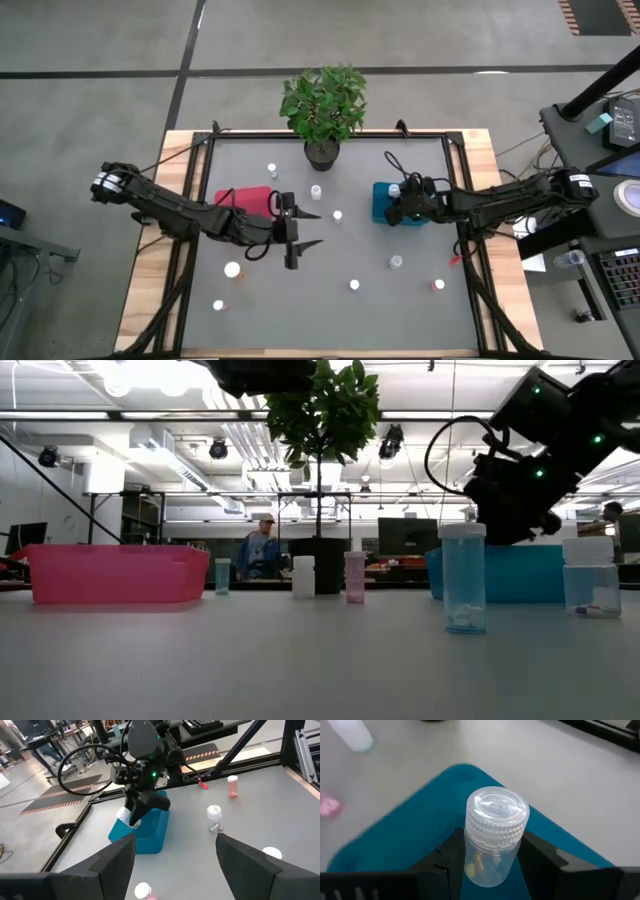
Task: Pick and place medicine bottles into bin by pill shape (circle, oval)
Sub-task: Put the bottom left transparent capsule bottle into the blue bin
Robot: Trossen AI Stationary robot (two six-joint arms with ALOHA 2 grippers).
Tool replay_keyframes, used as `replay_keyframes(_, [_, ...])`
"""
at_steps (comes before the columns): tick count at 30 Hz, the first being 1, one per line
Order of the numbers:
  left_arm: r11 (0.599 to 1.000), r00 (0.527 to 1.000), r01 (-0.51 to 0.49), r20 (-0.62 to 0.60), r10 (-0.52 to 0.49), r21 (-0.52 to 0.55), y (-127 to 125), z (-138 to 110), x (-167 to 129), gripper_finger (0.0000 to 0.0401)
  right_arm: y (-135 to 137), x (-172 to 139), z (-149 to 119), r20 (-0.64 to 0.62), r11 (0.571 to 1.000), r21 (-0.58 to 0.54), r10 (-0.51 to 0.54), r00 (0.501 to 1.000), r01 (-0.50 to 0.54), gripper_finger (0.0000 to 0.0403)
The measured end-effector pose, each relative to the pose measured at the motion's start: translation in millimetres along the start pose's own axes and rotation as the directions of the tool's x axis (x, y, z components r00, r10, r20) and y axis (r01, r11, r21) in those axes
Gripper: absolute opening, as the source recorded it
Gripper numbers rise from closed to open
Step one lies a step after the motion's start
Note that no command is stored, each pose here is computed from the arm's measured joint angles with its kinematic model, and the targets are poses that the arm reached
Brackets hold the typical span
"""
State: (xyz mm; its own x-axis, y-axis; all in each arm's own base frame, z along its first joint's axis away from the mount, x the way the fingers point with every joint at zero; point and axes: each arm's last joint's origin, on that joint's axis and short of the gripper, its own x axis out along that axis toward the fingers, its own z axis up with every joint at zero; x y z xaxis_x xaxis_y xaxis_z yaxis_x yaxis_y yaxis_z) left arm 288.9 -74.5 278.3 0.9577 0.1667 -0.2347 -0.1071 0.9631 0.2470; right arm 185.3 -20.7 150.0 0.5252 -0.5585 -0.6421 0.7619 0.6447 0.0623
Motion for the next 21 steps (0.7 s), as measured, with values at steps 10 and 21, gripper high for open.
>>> replay_keyframes(10, [1.000,1.000,0.000,0.000,0.000,0.000,0.1,-0.1,0.0,0.0255,0.2,11.4,-10.8,0.048,1.000,0.028,0.007,0.999,-0.009,0.0148])
replay_keyframes(21, [1.000,1.000,0.000,-0.001,0.000,0.000,0.1,-0.2,0.0,0.0255,9.0,23.3,-11.8,0.007,1.000,-0.009,-0.030,1.000,0.030,0.0148])
